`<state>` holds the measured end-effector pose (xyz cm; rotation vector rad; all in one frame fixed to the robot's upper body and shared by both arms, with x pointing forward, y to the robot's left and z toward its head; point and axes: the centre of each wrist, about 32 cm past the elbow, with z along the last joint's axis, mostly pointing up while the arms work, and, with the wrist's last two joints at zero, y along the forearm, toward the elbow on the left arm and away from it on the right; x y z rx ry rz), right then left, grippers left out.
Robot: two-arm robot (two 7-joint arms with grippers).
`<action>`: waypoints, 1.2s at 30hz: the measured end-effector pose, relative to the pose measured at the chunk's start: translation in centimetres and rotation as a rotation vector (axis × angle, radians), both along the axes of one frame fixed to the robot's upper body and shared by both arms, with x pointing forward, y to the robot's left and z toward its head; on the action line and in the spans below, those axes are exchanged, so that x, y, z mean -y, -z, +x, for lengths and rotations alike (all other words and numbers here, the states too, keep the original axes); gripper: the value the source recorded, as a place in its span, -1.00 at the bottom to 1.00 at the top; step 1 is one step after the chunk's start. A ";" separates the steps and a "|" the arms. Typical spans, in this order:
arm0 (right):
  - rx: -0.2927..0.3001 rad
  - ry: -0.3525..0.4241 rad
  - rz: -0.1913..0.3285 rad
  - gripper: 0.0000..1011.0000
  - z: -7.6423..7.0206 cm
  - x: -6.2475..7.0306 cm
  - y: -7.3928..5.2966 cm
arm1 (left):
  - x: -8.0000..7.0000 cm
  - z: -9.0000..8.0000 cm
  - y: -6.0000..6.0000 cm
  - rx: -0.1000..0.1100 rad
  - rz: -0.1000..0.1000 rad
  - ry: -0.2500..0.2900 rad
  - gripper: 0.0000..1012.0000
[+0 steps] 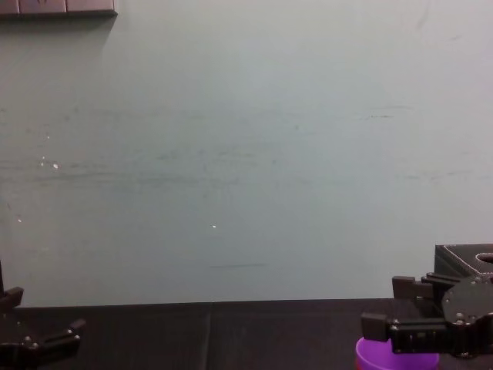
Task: Stack the three plastic cups sequentially using one hand.
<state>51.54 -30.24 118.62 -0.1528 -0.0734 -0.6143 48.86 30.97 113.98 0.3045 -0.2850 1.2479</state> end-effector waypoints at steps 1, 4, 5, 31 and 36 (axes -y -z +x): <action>0.000 0.000 0.000 0.98 0.0 0.0 0.0 | 0.0 0.0 0.0 0.000 0.000 0.000 0.99; 0.016 -0.009 0.000 0.98 -0.2 0.0 -0.2 | 0.0 0.0 0.0 0.000 0.000 0.000 0.99; 0.026 -0.014 0.000 0.98 -0.4 0.0 -0.3 | 0.0 0.0 0.0 0.000 0.000 0.000 0.99; 0.040 -0.097 -0.029 0.98 -9.6 -1.9 1.0 | 0.0 0.0 0.0 0.000 0.000 0.000 0.98; 0.006 -0.081 -0.046 0.98 -9.9 -2.6 2.5 | 0.0 0.0 0.0 0.000 0.000 0.000 0.99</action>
